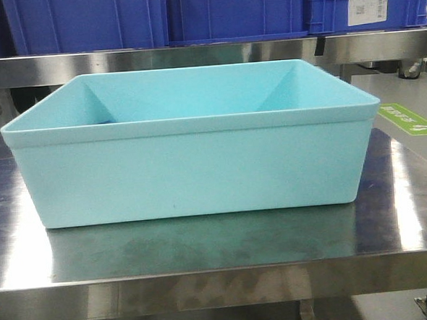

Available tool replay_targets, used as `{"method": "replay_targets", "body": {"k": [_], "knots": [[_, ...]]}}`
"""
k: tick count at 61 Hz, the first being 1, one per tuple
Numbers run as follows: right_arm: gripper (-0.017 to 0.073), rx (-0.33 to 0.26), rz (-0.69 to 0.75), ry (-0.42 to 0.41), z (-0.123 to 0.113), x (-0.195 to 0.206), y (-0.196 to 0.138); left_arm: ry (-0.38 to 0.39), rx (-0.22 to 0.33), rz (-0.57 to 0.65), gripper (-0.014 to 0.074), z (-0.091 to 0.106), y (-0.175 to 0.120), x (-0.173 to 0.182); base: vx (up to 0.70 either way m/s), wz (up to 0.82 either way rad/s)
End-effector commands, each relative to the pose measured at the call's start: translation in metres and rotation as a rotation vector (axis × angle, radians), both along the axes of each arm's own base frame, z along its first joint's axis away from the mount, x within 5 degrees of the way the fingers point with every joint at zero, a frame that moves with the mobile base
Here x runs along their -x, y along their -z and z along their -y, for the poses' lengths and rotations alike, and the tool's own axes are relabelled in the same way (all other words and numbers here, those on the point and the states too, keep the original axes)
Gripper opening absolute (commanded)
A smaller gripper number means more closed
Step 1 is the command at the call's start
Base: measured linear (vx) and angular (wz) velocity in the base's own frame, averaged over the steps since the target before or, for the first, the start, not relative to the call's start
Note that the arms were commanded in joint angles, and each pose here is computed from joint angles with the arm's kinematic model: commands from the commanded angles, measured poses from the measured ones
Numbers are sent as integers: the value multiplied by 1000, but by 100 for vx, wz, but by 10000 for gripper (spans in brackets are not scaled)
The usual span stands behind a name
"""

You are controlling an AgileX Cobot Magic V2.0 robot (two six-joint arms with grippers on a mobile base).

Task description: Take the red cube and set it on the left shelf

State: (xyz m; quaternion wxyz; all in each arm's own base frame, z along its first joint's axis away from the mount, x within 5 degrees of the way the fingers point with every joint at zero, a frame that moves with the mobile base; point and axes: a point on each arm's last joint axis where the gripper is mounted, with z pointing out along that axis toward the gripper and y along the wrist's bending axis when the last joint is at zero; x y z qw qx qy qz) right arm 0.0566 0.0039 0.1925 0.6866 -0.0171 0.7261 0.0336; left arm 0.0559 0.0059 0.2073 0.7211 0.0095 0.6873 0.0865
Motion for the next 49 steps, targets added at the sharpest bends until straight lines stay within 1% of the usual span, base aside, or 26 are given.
{"method": "replay_targets", "body": {"k": [1,26,32,38,42,49], "knots": [[59,-1,131,-6,0,3,-17,-2,-4,82,106,0,-1,1,0,0],[59,-1,137,-6,0,3,-18,-2,-4,82,106,0,-1,1,0,0],[59,-3,157,-7,0,3,-20,-2,-4,82,106,0,-1,1,0,0],[59,-49,231,-13,-1,4,-27,-2,-4,82,106,0,-1,1,0,0],[59,-60,272,-15,-1,4,-32,-2,-4,82,106,0,-1,1,0,0],[59,-75,219,-17,-1,-4,-47,-2,-4,82,106,0,-1,1,0,0]]}}
